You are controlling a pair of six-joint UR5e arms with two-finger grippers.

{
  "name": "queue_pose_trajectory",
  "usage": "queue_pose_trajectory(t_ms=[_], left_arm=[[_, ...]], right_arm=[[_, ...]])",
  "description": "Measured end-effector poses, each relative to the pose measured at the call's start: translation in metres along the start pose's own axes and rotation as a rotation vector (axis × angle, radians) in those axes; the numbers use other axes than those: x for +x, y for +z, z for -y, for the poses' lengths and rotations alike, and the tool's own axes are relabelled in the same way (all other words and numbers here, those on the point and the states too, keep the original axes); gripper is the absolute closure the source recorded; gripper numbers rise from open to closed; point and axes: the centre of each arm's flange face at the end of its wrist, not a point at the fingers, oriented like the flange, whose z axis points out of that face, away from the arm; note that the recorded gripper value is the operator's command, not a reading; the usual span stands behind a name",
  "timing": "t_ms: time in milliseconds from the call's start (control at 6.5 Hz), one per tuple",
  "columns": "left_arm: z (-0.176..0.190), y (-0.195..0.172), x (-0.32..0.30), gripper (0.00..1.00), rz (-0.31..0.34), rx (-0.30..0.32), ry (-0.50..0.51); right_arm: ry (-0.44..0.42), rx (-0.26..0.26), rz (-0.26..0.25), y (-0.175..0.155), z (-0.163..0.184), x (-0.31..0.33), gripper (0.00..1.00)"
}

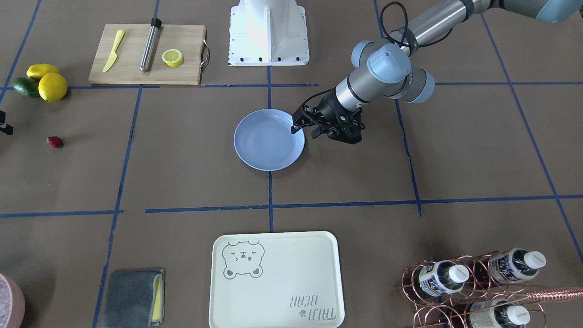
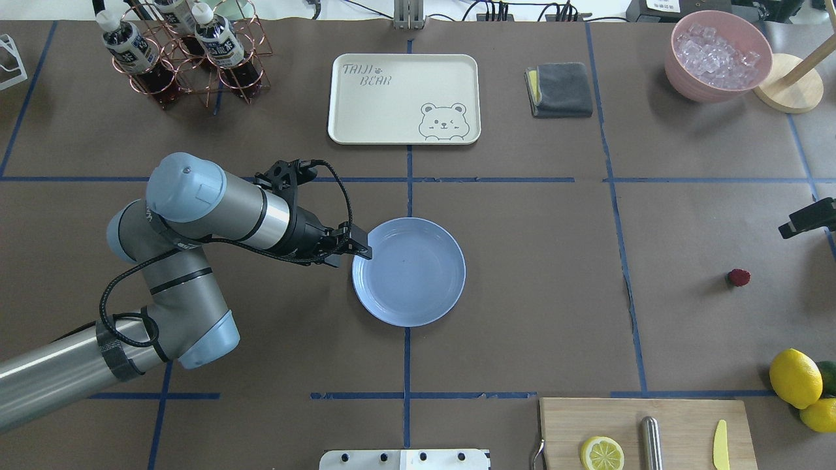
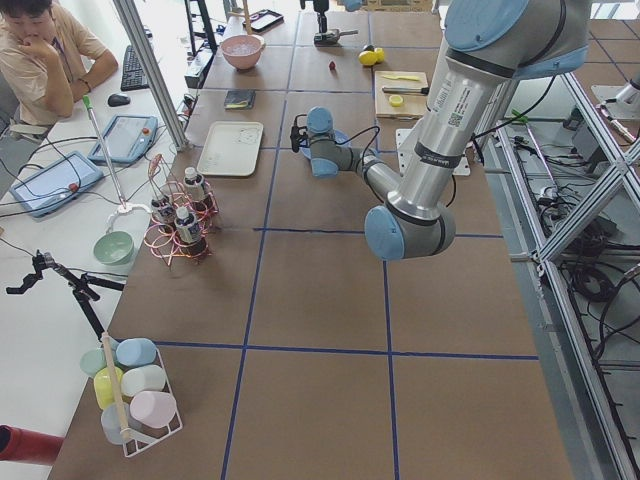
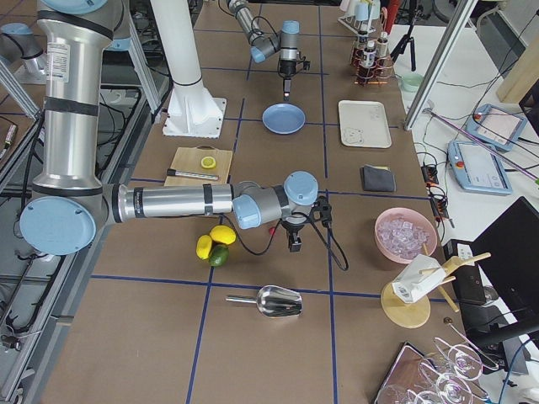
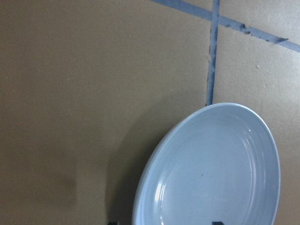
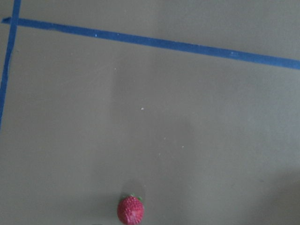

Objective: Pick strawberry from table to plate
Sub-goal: 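Hold the plate with the left gripper while the right gripper descends onto the strawberry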

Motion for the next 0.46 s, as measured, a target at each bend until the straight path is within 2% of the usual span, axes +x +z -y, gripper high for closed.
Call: queue_pose_trajectory(t_ms=[308,462], left_arm=[[0.003,-0.011,0.004,0.27,-0.013,0.015,0.005],[0.005,-0.014,0.001,0.27,-0.011,0.02,0.003]], right_arm=[[0.084,0.082,-0.032,0.047,-0.028,-0.041,0.0],[0.111,0.09,-0.038,0.06,-0.034,-0.042,0.04]])
